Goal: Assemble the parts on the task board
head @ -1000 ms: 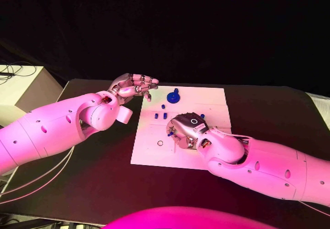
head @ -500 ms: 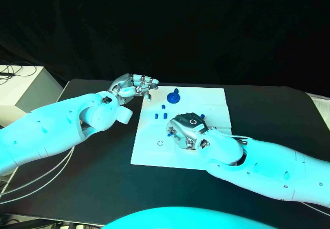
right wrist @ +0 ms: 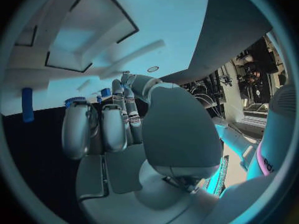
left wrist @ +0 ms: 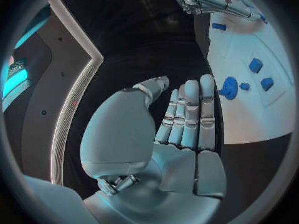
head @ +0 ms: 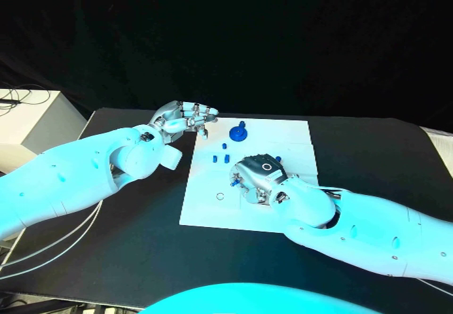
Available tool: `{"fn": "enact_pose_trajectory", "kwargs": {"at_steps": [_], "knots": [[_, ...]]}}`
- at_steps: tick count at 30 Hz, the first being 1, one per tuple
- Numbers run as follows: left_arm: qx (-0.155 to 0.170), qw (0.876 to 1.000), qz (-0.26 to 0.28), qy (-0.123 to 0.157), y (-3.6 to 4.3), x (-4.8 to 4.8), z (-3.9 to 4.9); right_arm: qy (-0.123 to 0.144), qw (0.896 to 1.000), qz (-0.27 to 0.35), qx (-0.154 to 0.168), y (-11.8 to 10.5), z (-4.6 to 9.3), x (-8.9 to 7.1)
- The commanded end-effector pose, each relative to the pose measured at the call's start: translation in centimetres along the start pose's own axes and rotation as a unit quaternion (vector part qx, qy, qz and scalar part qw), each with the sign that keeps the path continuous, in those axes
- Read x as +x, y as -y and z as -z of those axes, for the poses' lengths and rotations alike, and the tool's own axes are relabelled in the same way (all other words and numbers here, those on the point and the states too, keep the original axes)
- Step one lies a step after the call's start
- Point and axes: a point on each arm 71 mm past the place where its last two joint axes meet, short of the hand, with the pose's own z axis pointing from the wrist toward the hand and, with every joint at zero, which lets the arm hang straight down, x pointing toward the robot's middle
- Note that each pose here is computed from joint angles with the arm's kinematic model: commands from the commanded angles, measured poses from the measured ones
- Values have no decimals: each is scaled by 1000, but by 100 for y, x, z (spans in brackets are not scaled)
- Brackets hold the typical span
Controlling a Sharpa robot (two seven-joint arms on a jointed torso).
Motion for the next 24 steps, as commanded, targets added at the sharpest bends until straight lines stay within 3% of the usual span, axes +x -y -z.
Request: {"fn": "enact_pose_trajectory", "kwargs": {"at_steps": [1,24], "knots": [[1,1000,6,-9,0,26,-4,6,1000,9,-1,-11,5,-8],[-1,1000,6,-10,-1,26,1,-26,999,29,-3,-26,-46,38]]}}
